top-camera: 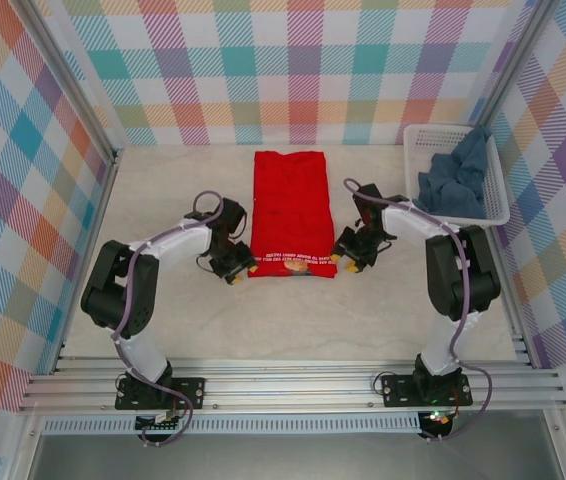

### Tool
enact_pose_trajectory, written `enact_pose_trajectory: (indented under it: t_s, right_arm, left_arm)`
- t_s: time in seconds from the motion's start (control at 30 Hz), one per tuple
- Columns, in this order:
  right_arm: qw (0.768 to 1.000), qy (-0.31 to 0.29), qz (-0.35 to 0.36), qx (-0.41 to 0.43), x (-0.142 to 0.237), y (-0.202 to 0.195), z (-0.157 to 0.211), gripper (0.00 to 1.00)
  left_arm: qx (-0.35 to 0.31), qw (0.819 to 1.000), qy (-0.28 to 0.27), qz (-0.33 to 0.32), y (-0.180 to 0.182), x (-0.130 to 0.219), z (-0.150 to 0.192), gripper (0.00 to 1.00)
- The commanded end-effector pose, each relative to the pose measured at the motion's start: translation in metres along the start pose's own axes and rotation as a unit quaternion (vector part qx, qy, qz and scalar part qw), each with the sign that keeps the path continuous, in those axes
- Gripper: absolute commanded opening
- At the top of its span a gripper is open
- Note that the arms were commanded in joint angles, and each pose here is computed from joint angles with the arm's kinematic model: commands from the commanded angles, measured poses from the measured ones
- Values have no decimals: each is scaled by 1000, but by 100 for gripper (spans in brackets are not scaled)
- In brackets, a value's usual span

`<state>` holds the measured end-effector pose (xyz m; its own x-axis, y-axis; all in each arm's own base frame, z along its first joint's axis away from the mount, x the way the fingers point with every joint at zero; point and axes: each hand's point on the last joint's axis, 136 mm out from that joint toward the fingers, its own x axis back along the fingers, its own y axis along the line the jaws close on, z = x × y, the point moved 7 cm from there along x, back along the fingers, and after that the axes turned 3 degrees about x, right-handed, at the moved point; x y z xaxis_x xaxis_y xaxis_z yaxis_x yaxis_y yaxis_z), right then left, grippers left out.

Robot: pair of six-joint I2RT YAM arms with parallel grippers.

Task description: Fold and stack the t-shirts

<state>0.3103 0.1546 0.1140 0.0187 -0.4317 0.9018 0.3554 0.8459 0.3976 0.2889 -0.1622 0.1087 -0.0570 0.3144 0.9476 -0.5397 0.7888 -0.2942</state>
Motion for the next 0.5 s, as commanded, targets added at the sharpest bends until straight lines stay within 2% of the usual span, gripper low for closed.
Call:
enact_pose_trajectory:
  t_s: [0.0,0.27,0.47]
  right_arm:
    - [999,6,-31,-5,-2,2,11,42]
    - [999,21,-45,-13,-15,-2,16,42]
    - [999,24,-40,-12,-23,6,6,39]
  left_arm:
    - [11,999,-3,42,-7,4,4,41]
    - [10,998,0,60,-18,-16,1,35]
    - [9,998,-3,60,-25,-24,-3,23]
